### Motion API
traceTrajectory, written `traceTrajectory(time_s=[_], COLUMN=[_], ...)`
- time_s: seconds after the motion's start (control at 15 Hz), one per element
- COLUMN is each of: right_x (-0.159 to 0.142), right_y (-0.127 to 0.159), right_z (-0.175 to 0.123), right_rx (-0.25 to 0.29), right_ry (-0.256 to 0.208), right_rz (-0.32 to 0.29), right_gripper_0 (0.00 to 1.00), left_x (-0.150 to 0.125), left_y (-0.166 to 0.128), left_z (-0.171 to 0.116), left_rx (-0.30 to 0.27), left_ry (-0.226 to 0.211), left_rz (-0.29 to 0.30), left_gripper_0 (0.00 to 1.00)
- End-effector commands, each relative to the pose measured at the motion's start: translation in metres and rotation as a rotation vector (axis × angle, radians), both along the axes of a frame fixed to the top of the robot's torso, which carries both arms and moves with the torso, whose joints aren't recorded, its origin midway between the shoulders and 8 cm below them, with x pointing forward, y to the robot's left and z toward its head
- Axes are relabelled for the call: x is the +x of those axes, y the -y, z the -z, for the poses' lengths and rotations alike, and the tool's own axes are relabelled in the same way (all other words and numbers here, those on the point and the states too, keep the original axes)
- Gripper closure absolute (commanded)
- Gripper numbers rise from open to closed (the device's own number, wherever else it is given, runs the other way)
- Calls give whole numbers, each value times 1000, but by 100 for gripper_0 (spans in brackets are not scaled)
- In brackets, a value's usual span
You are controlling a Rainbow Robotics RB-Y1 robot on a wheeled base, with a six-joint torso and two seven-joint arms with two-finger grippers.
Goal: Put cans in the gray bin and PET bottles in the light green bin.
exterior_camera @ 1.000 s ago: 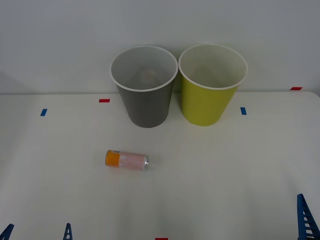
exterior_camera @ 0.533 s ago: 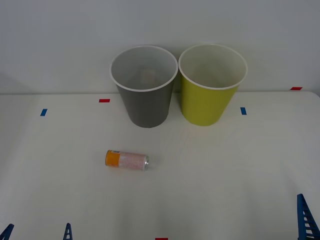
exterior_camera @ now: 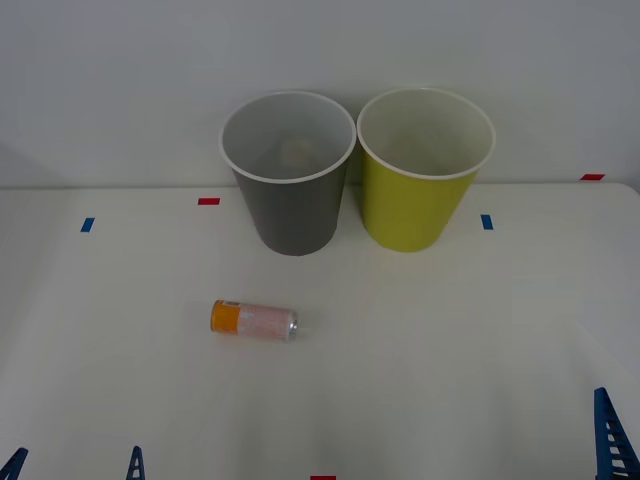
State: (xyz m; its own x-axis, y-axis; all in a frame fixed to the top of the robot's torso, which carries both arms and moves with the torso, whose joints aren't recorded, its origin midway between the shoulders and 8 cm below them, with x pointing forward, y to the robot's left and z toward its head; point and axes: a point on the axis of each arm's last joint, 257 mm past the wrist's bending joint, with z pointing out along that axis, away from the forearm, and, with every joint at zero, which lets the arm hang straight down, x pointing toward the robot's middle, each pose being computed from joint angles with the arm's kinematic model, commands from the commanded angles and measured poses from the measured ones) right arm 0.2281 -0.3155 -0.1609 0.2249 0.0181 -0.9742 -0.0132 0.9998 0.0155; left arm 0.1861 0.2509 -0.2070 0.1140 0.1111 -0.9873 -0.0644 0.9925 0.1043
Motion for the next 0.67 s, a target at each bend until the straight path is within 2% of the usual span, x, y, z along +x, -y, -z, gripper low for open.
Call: traceTrajectory(time_s=[0.07, 0.13, 0.2, 0.27, 0.33, 0.47, 0.67], right_x=[0, 0, 0, 0, 0, 0, 0], right_y=[0, 0, 0, 0, 0, 0, 0], right_z=[0, 0, 0, 0, 0, 0, 0], right_rx=[0, 0, 0, 0, 0, 0, 0], right_ry=[0, 0, 0, 0, 0, 0, 0], right_rz=[0, 0, 0, 0, 0, 0, 0], right_gripper_0=[0, 0, 0, 0, 0, 0, 0], left_x=[0, 0, 4, 1, 1, 3, 23], left_y=[0, 0, 4, -3, -4, -6, -12], left_z=[0, 0, 16, 8, 5, 9, 22], left_rx=[0, 0, 15, 21, 25, 39, 56], left_ry=[0, 0, -25, 17, 24, 4, -48], left_rz=[0, 0, 38, 42, 50, 83, 155], left_gripper_0=[0, 0, 0, 0, 0, 0, 0])
